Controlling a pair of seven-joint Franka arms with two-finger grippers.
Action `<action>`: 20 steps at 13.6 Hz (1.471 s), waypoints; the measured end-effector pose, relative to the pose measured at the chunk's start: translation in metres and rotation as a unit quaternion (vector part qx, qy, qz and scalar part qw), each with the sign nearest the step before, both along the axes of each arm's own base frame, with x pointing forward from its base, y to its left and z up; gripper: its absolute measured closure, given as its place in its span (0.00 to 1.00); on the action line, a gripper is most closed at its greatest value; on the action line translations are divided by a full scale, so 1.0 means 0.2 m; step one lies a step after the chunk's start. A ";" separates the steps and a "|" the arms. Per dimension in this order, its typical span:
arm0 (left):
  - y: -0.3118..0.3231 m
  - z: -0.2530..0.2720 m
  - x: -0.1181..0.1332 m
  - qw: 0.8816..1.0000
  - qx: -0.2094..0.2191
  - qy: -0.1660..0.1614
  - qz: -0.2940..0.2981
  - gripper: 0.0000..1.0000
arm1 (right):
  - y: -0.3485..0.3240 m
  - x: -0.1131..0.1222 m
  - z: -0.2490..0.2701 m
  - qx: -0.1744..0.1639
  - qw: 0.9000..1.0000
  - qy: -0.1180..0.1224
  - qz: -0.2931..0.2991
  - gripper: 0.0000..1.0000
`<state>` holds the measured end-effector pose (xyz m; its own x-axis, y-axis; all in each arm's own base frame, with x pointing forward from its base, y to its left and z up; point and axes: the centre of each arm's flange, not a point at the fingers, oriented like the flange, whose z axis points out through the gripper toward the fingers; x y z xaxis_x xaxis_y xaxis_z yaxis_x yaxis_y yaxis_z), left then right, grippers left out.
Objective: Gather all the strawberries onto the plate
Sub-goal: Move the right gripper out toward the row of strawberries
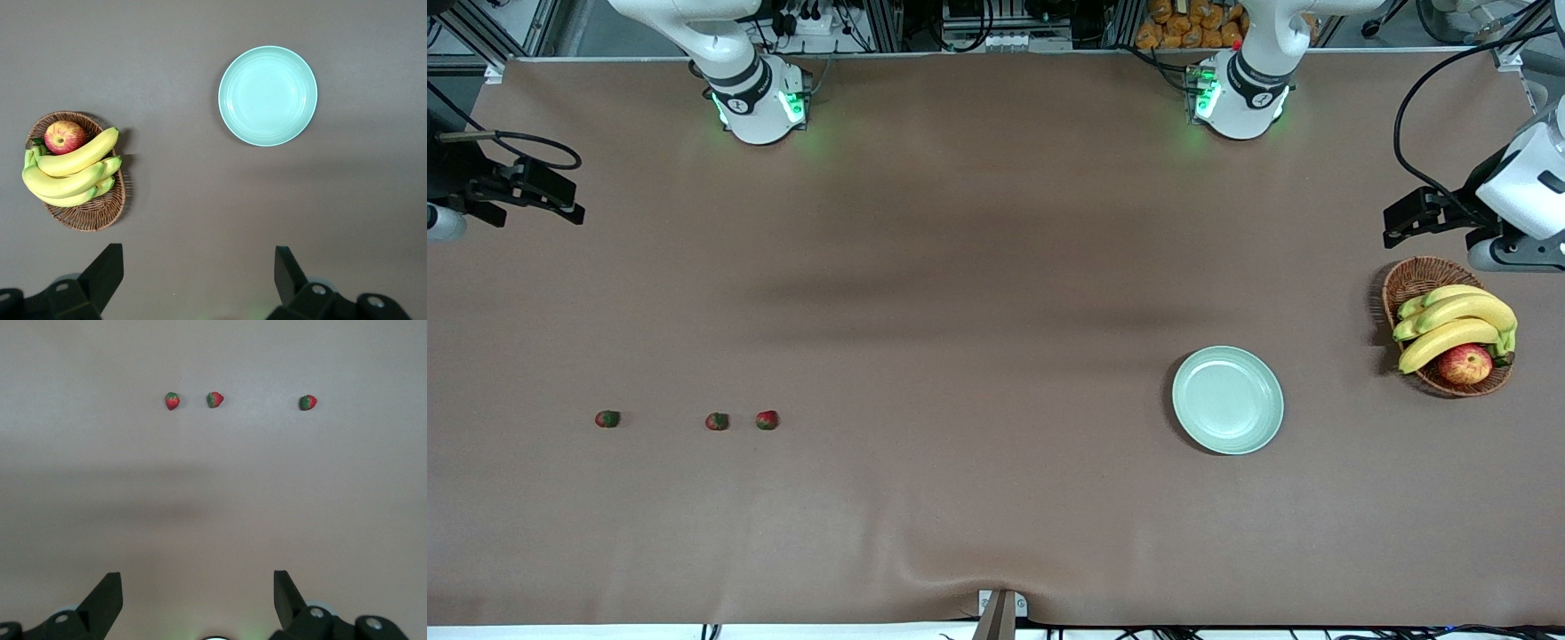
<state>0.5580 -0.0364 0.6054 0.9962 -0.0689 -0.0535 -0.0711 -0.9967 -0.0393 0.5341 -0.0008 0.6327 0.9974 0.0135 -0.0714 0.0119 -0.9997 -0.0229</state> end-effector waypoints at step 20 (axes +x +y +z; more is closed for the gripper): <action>-0.19 -0.18 0.20 1.000 -0.011 -0.007 -0.027 0.00 | 0.14 0.38 -0.63 0.003 0.999 0.033 0.018 0.00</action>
